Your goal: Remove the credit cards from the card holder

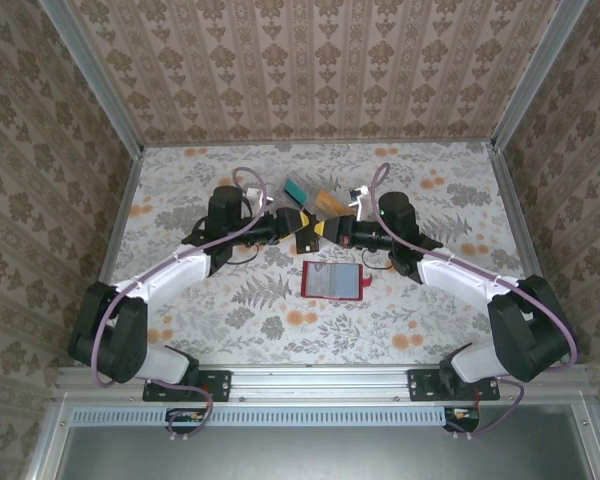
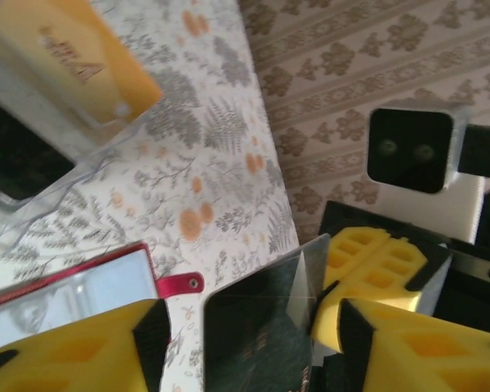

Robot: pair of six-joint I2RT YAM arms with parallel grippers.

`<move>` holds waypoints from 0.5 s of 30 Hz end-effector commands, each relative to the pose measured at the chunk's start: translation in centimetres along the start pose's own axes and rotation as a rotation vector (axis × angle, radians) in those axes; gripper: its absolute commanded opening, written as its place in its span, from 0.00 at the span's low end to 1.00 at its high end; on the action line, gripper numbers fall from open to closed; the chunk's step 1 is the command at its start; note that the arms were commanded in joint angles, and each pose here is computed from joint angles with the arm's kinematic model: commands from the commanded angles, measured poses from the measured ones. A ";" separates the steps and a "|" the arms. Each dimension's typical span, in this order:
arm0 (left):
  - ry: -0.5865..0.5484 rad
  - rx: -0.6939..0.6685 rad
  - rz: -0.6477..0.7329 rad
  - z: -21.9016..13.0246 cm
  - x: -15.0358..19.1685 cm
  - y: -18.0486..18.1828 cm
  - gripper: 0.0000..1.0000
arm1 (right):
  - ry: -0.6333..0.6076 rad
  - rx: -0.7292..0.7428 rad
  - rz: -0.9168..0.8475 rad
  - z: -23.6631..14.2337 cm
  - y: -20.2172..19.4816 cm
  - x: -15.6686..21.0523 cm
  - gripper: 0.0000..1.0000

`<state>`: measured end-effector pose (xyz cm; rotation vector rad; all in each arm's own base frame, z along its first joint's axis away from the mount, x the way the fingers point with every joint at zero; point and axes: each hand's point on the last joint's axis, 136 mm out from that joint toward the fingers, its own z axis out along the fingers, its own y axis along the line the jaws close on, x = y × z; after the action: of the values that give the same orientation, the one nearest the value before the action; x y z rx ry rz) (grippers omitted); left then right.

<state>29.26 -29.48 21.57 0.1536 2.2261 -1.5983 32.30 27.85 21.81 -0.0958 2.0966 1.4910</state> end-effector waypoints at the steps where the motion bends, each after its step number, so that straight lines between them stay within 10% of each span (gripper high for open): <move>1: 0.015 0.118 0.015 0.0 -0.3 -2.1 0.49 | -0.020 -0.077 0.008 -0.3 1.4 -1.1 0.00; 9: -0.007 0.159 0.018 -0.3 -0.8 -2.8 0.04 | -0.034 -0.101 0.039 -0.3 1.5 -1.8 0.01; 15: -0.096 0.156 -0.021 -0.5 -2.3 -2.8 0.00 | -0.067 -0.098 0.108 -0.2 1.3 -1.6 0.37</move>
<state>29.67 -29.95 24.36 0.1506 2.0946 -1.7440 33.29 27.36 23.15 0.0133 2.0421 1.5920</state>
